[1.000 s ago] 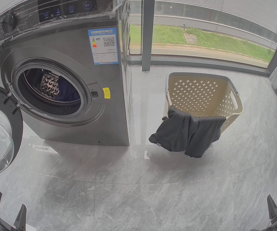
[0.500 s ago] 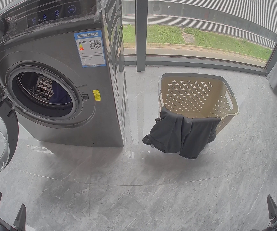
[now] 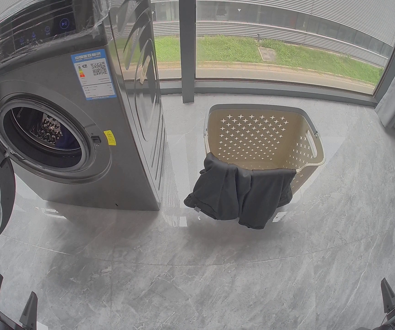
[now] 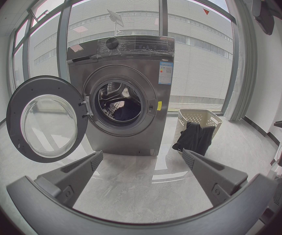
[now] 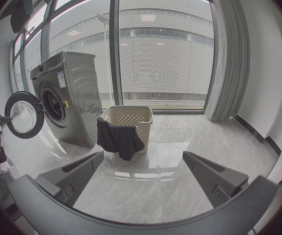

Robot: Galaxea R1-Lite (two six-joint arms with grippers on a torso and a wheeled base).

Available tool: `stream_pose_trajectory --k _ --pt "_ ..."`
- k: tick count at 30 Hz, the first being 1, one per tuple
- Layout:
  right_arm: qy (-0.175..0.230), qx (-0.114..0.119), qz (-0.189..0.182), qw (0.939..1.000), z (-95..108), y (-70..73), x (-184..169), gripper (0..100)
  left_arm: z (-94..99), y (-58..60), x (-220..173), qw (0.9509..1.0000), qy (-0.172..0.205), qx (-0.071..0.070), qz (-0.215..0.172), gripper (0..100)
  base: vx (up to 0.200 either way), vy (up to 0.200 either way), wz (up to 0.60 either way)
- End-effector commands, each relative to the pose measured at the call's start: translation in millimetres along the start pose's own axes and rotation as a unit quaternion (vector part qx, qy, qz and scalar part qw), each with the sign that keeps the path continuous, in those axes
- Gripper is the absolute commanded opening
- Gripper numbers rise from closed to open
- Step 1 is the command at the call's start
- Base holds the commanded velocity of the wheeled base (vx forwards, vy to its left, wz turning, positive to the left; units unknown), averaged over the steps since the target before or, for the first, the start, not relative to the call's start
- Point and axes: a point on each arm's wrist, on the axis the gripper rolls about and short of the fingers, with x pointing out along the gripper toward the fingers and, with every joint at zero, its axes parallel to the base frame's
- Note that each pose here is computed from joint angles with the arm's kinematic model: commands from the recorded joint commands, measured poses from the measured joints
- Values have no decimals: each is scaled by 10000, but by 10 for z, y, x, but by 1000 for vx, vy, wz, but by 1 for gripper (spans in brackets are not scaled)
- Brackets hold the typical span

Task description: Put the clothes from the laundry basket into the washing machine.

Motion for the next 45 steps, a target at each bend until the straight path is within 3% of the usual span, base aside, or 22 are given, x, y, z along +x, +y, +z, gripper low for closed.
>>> stream_pose_trajectory --k 1,5,15,30,45 --pt "-16 -4 1 10000 -22 1 -2 100 -43 1 1 10000 7 3 1 100 200 0 0" --pt "-16 -4 1 10000 -22 1 -2 100 -43 1 1 10000 7 -5 1 100 200 0 0" --pt "-16 -4 1 10000 -22 1 -2 100 -43 1 1 10000 7 -5 1 100 0 0 0" --pt "-8 -11 -6 10000 -21 1 -1 100 -43 1 1 10000 7 18 1 100 0 -200 0" --pt "-16 -4 1 10000 -22 1 -2 100 -43 1 1 10000 7 41 1 100 0 0 0"
